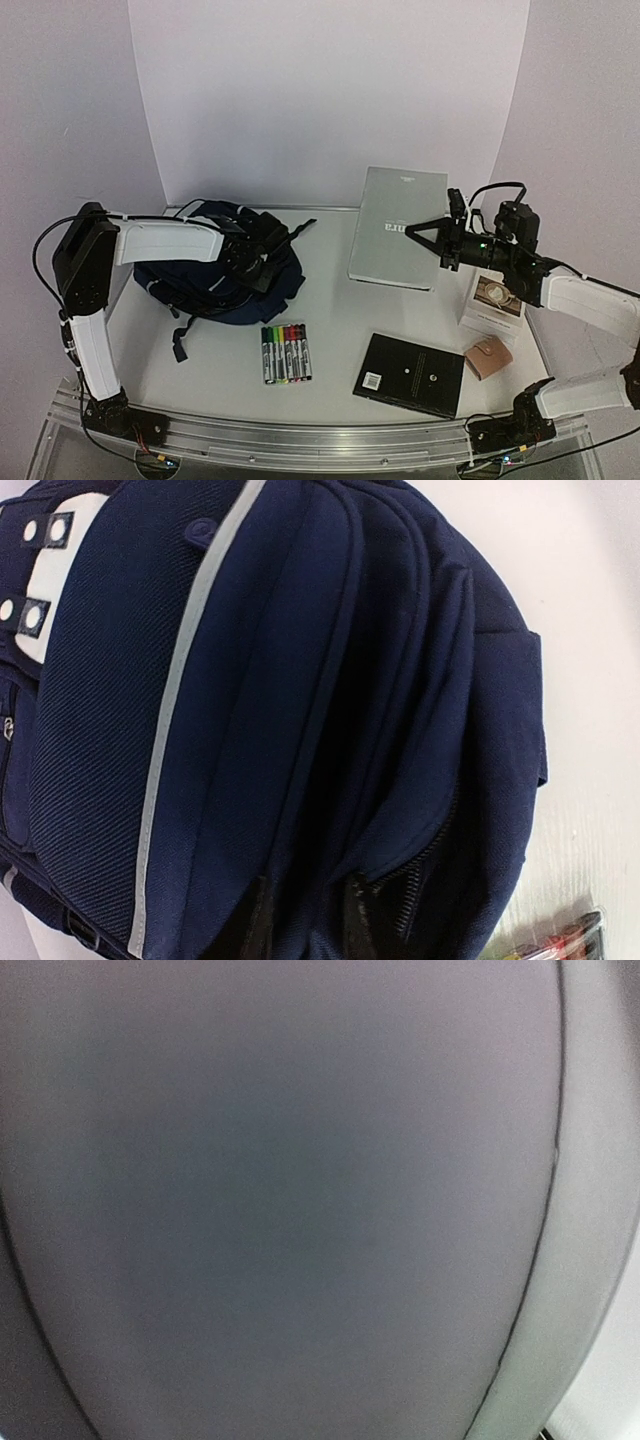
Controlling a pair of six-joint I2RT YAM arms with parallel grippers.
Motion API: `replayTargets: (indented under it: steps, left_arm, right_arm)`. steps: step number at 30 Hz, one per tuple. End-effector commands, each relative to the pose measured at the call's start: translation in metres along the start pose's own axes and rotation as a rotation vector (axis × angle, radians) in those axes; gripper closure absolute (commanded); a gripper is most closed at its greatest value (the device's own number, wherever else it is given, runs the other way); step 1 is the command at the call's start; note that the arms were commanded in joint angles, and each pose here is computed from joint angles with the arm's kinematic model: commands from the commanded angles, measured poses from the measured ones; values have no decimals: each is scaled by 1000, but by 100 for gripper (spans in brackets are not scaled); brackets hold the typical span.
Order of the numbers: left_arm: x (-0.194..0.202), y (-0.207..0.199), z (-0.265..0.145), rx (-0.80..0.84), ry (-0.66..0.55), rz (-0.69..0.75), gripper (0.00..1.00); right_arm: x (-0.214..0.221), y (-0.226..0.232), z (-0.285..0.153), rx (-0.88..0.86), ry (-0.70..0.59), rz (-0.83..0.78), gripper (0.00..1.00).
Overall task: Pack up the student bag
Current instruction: Pick up the book from the center of the board, then place the book in the student bag.
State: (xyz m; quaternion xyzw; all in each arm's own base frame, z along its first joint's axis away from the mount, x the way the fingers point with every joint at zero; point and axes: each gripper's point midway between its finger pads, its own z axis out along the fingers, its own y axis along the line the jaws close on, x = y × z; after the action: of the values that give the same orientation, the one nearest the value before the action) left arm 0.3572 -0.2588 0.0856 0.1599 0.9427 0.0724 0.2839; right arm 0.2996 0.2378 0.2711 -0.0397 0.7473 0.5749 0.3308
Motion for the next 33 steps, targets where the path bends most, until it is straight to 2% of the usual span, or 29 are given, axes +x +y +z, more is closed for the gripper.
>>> replayTargets:
  steps: [1,3,5,10,14,17,20,28,33]
  left_arm:
    - [-14,-5,-3,50,-50,-3,85]
    - [-16,-16,-7,125,-69,-10,95]
    - [-18,-20,-11,162,-85,-16,100]
    - [-37,-7,-34,130,-136,-41,100]
    - [-71,4,-79,153,-263,-71,100]
    - [-96,-2,-121,278,-373,-69,100]
    - [-114,-12,-153,391,-433,-50,100]
    - [-139,-16,-209,529,-528,-58,100]
    - [-141,-23,-234,635,-566,-58,100]
  right_arm:
    - [-11,19,-4,-52,-47,-59,67]
    - [-11,18,-3,-49,-46,-55,67]
    - [-11,17,-2,-47,-44,-53,67]
    - [-12,18,-2,-51,-43,-45,68]
    - [-13,20,-2,-54,-46,-13,67]
    - [-12,16,1,-47,-41,38,67]
    - [-5,9,10,-36,-11,94,67]
    - [49,-3,58,-14,144,189,67]
    - [75,-15,82,-4,205,267,68]
